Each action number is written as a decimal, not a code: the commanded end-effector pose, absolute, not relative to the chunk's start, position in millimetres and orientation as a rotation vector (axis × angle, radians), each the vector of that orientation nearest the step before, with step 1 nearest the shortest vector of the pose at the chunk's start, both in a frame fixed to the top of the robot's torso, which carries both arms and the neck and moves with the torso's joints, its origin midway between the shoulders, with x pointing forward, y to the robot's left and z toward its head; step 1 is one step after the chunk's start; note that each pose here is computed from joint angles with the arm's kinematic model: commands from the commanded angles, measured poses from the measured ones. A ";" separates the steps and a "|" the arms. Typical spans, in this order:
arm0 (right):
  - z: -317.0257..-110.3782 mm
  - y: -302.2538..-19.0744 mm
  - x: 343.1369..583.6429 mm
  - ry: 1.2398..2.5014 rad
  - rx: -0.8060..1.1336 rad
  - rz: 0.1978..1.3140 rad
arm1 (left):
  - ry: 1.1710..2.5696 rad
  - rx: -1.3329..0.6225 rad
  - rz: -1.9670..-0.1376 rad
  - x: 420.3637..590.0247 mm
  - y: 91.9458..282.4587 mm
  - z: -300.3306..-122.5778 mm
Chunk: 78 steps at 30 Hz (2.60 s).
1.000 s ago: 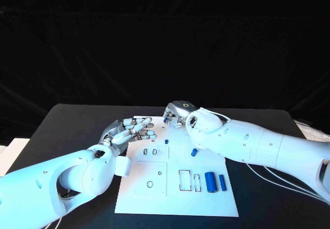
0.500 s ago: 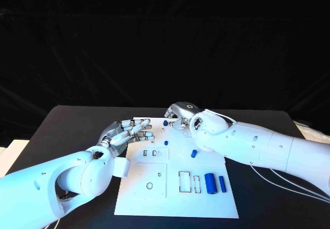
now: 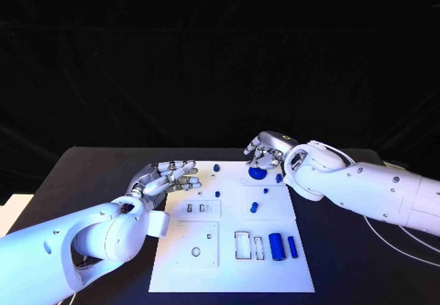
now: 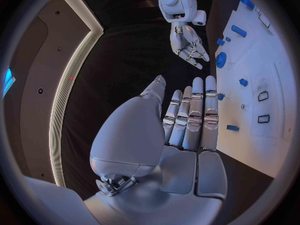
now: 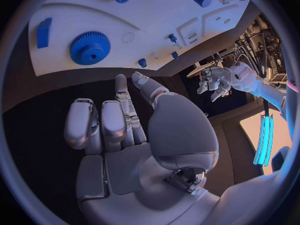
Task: Assemble the parts on the task board
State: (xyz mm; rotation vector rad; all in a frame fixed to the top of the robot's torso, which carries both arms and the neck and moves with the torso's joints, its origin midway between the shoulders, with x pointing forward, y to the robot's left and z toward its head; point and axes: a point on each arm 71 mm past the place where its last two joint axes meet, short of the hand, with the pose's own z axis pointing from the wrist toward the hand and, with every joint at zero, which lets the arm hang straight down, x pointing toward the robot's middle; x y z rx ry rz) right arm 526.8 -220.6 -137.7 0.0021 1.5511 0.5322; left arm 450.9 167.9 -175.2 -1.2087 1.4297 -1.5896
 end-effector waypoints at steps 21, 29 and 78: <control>-163.8 -248.4 537.2 1.744 0.078 0.397 | 1.414 -1.186 -1.617 453.9 168.8 -174.0; -167.3 -243.9 538.9 1.753 0.067 0.381 | 1.416 -1.185 -1.620 453.7 168.4 -174.0; -181.3 -237.9 542.9 1.851 -0.024 0.292 | 1.423 -1.191 -1.612 454.6 169.5 -175.0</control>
